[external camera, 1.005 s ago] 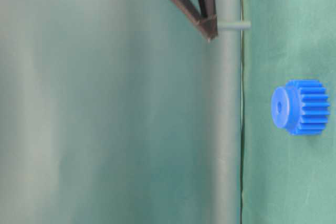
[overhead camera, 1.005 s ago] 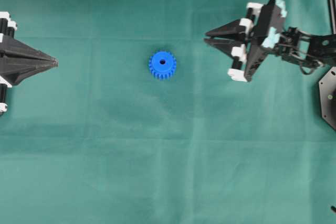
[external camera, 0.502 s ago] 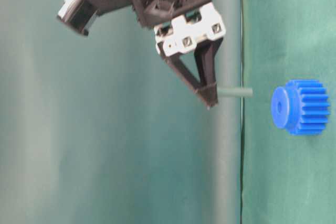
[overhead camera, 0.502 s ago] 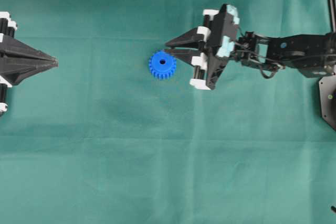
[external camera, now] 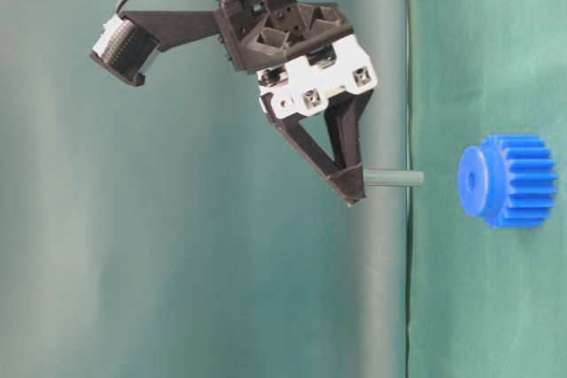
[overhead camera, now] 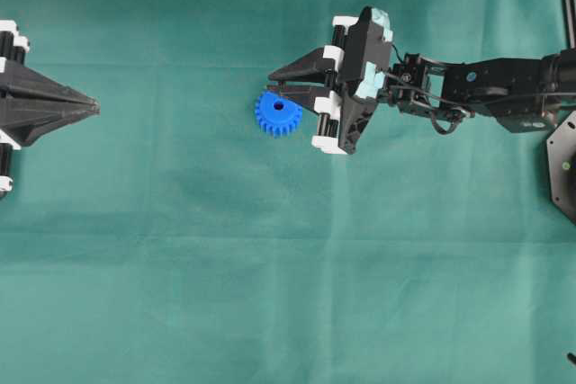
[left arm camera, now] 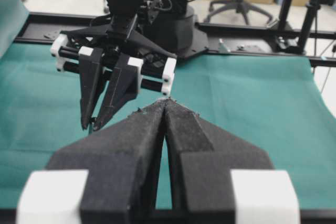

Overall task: Insert the shaft placed at a random location into the center hole of the small gear at another random location.
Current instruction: 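Lift the shaft and carry it left above the blue gear, then align the held shaft over the gear's center hole and lower it in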

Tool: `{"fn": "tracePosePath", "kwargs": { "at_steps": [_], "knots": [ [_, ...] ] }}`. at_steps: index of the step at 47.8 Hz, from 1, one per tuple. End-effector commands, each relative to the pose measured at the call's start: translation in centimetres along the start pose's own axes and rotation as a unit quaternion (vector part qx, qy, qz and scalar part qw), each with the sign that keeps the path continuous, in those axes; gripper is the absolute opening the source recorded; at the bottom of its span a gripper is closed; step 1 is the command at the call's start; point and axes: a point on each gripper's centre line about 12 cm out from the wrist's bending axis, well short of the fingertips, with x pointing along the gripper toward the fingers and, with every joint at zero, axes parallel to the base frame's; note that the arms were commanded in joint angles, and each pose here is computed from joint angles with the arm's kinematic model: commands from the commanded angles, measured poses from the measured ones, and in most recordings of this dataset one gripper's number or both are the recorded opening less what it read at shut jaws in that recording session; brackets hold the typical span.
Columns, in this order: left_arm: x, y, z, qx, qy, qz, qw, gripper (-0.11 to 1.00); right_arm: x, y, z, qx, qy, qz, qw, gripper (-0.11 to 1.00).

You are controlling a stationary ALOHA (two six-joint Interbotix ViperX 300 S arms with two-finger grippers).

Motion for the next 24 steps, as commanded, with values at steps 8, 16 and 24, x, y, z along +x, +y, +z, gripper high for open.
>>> {"fn": "tracePosePath", "kwargs": {
  "at_steps": [8, 16, 24],
  "knots": [
    [0.2, 0.1, 0.3, -0.001, -0.003, 0.002, 1.0, -0.01, 0.9, 0.1, -0.1, 0.0, -0.008, 0.001, 1.0, 0.14],
    [0.2, 0.0, 0.2, 0.0, -0.002, 0.001, 1.0, -0.01, 1.3, 0.0, -1.1, 0.003, 0.004, -0.002, 1.0, 0.14],
    [0.2, 0.1, 0.2, -0.001, -0.002, 0.002, 1.0, -0.01, 1.2, -0.1, -1.6, 0.005, 0.009, -0.003, 0.9999, 0.14]
  ]
}}
